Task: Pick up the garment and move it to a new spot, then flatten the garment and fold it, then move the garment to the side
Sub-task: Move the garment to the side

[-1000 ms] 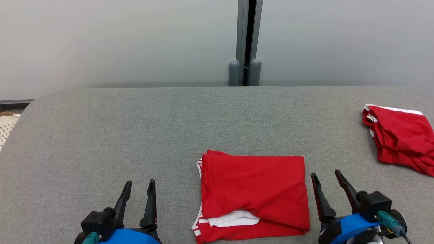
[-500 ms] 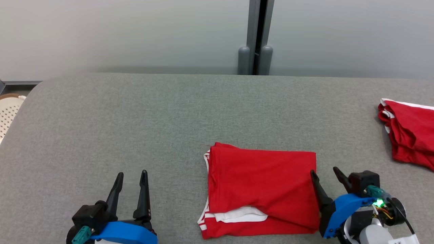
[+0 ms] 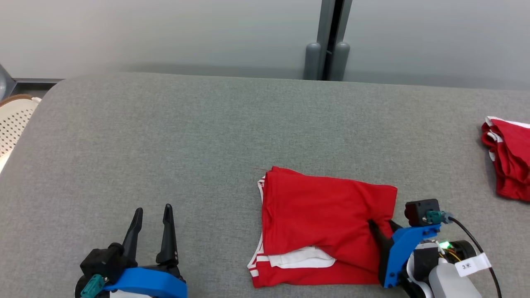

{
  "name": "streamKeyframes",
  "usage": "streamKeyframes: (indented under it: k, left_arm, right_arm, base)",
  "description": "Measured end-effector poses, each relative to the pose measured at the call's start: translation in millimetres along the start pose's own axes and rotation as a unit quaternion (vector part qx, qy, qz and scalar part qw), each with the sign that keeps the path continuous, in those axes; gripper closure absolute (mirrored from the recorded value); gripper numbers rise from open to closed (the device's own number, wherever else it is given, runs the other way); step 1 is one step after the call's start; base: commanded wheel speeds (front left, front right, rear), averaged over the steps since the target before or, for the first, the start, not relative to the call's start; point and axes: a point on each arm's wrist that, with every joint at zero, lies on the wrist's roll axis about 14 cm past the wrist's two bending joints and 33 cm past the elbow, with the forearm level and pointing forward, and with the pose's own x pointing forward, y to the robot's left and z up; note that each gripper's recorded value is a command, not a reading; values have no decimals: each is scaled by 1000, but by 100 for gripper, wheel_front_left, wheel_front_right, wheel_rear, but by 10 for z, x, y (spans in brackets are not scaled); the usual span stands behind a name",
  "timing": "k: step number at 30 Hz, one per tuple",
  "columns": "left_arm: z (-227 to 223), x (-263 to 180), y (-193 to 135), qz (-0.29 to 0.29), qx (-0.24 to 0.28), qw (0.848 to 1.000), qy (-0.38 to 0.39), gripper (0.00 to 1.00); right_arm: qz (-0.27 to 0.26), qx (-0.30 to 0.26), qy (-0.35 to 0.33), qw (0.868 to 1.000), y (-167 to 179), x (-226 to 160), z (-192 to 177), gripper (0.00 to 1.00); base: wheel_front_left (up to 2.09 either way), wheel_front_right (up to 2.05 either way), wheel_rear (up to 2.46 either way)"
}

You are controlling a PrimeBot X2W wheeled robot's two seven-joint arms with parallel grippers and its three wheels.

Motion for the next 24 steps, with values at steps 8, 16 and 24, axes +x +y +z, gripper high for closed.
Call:
streamKeyframes:
  k: [8, 16, 24]
  left_arm:
    - [-100, 233, -286, -44, 0, 999, 15, 0]
    - [-354, 543, -799, -123, 6, 991, 48, 0]
    - [-698, 807, -1374, -220, 24, 971, 87, 0]
  right_arm:
    - [-34, -23, -51, 998, -340, -100, 448, 100]
    - [-142, -11, -73, 987, -1213, -563, 531, 100]
    - [-231, 33, -86, 969, -1760, -1022, 361, 100]
  base:
    - [0, 0, 0]
    - [0, 0, 0]
    - [0, 0, 0]
